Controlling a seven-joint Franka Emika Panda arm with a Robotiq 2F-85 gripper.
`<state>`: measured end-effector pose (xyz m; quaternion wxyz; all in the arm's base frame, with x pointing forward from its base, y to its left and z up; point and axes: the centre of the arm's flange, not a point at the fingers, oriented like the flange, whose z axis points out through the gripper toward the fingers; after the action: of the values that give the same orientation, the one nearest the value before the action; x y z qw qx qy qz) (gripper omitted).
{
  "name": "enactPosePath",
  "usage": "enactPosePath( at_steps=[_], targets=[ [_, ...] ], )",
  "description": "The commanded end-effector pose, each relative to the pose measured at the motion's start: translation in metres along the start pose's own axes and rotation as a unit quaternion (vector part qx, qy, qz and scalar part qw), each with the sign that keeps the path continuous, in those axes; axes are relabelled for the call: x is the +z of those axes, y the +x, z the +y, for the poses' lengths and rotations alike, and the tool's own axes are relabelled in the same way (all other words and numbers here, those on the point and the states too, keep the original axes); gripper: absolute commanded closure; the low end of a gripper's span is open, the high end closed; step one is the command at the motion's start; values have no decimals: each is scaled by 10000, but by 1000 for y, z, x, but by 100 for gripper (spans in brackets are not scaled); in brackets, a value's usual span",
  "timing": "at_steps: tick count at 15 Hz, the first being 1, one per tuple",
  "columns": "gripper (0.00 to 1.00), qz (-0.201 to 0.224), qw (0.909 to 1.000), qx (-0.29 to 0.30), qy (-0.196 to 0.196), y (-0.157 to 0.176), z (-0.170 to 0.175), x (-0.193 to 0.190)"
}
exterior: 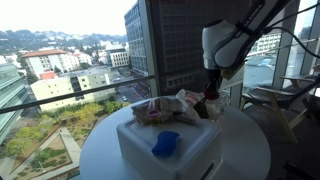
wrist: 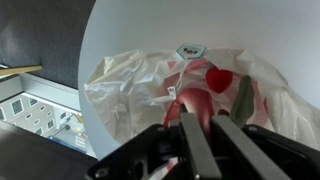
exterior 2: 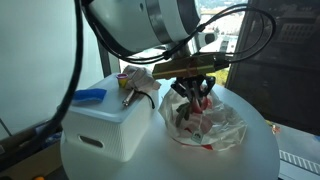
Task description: Put all the objects on the basket into the carrier bag
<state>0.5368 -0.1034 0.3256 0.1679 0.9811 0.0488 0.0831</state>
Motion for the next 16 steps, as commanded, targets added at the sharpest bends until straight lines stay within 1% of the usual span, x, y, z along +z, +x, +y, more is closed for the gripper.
enactPosePath(
  at_steps=[1,6,8,9,10,11,12,13,14,15,16],
  targets=[
    [93,267,9987,-222,-374,45,-4,6],
    [92,292,9992,-282,-52,53,-21,58],
    [91,329,9989,-331,-12,53,-25,80],
    [62,319,9990,-309,44,51,-26,84],
    [61,338,9990,-278,116,49,-27,82],
    [55,388,9988,-252,174,48,-26,77],
    [46,476,9983,-227,252,44,-26,64],
    [39,544,9981,-159,250,43,-24,52],
    [32,694,9970,-183,276,43,-21,32],
    [23,811,9962,-179,245,44,-19,16],
    [16,874,9958,-223,170,45,-16,-3]
  ],
)
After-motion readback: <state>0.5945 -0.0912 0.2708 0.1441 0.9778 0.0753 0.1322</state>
